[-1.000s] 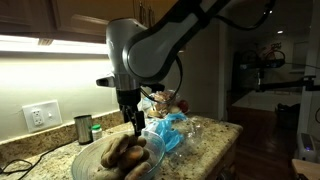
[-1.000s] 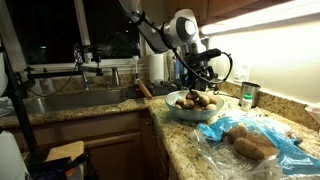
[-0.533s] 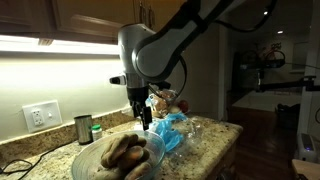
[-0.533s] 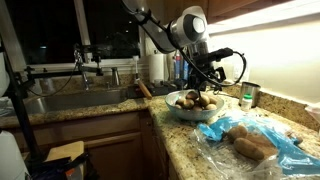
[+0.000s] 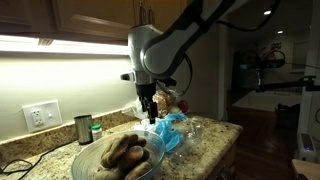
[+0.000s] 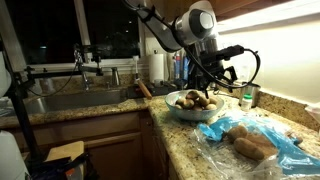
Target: Move potatoes from the plastic bag to the clear bowl
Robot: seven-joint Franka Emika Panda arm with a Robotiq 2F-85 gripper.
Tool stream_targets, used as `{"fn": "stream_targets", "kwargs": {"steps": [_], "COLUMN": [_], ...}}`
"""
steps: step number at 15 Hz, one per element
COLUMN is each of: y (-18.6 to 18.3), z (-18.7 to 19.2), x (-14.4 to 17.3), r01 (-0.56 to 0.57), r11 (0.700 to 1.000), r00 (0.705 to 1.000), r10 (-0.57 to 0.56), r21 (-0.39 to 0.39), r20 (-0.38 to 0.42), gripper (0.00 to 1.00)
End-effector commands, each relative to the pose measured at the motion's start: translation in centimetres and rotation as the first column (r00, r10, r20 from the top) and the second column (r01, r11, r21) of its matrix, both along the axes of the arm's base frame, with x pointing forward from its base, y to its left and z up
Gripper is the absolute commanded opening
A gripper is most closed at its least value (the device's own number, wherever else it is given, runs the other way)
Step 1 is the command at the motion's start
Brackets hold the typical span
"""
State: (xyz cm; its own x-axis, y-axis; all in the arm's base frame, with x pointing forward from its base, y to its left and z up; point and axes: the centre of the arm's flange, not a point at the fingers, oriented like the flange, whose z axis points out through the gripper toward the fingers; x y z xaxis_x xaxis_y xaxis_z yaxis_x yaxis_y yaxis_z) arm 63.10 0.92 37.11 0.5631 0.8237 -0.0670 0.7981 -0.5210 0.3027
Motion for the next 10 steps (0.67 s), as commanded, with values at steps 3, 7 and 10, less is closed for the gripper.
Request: {"fn": "stream_targets", "kwargs": {"steps": [3,7,10], "y": [-4.6,-7.5,-9.1], "z": [0.1,-0.7,-0.9], "x": [-3.4,-4.8,-5.8], "r01": [0.117,0.196,0.244], "r11": [0.993,0.980,0.969], "r00": [0.993,0.980,0.970], "r10": [-0.117,-0.196,-0.243], "r21": [0.004,0.014,0.028], "r20": [0.004,-0.014,-0.030], "gripper": [1.00,1.00,1.00]}}
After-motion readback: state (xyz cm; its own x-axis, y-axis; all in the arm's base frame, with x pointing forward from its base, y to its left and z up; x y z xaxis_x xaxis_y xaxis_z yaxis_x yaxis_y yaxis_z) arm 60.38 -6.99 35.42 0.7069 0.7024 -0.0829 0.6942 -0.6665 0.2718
